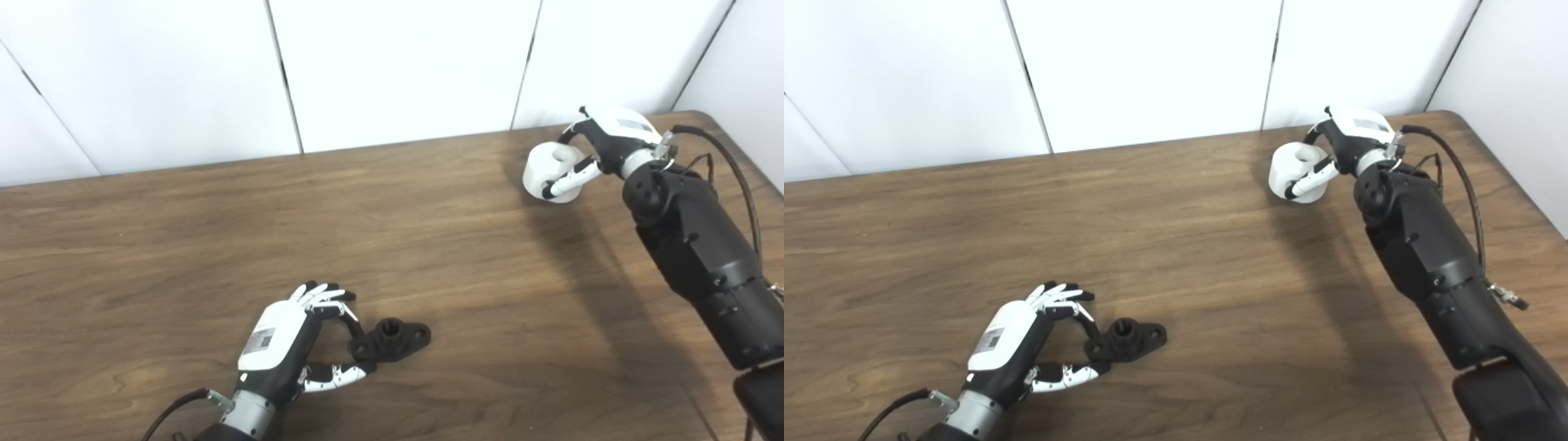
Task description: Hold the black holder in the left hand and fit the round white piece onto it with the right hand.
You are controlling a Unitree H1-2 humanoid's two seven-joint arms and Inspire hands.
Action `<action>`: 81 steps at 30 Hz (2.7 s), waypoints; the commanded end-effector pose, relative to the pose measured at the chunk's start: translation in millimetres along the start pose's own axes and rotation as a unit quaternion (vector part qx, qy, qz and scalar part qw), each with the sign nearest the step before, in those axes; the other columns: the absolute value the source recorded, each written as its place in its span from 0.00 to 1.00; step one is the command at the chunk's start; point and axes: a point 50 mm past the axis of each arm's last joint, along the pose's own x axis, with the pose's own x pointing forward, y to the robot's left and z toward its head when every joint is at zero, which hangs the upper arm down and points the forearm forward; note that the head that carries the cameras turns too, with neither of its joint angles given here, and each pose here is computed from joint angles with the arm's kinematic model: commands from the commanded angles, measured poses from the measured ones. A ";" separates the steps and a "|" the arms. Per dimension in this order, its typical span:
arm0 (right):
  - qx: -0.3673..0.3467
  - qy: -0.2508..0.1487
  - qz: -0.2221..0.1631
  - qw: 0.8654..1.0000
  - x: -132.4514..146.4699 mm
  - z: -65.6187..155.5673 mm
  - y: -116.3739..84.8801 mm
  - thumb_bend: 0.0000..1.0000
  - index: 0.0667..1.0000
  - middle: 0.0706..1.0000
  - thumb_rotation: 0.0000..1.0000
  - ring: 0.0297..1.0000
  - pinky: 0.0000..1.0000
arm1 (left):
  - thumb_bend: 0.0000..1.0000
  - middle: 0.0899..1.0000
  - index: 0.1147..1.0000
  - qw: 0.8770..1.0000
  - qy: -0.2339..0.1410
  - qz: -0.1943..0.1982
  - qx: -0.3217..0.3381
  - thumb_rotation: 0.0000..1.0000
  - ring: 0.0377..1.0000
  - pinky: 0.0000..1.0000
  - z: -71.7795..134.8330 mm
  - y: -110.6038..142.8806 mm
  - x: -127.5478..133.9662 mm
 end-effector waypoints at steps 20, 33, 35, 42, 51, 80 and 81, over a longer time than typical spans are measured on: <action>-0.009 -0.013 -0.068 0.998 1.7 -0.7 -38.2 1.00 0.65 1.00 0.41 1.00 1.00 | 0.52 0.80 0.42 1.000 0.007 -0.017 0.022 0.06 0.89 0.97 -4.6 0.6 -5.8; -0.010 -0.019 -0.073 0.997 2.2 1.4 -36.7 1.00 0.66 0.97 0.38 1.00 1.00 | 0.52 0.79 0.42 1.000 0.003 -0.018 0.022 0.06 0.88 0.97 -4.4 0.2 -5.3; -0.007 -0.020 -0.074 0.997 2.3 1.5 -36.0 1.00 0.66 0.97 0.38 1.00 0.99 | 0.52 0.79 0.42 1.000 0.002 -0.019 0.022 0.06 0.88 0.97 -4.7 0.2 -5.4; -0.007 -0.023 -0.071 0.997 2.6 0.2 -34.3 1.00 0.66 0.97 0.38 1.00 0.99 | 0.52 0.79 0.42 1.000 0.003 -0.020 0.024 0.06 0.88 0.97 -4.1 0.6 -4.8; -0.018 -0.025 -0.070 0.997 2.6 -2.0 -34.3 1.00 0.64 0.95 0.40 1.00 0.96 | 0.52 0.79 0.42 1.000 0.003 -0.018 0.022 0.06 0.88 0.97 -3.8 -0.4 -3.7; 0.008 -0.046 -0.133 0.990 3.3 0.8 -34.2 0.57 0.47 0.83 0.18 0.93 0.87 | 0.52 0.79 0.42 0.999 0.006 -0.025 0.021 0.06 0.89 0.98 -3.1 -1.4 -1.9; 0.012 -0.046 -0.140 0.989 3.1 1.3 -34.2 0.55 0.46 0.83 0.17 0.92 0.87 | 0.52 0.79 0.42 0.999 0.007 -0.025 0.021 0.06 0.89 0.98 -2.8 -1.2 -2.1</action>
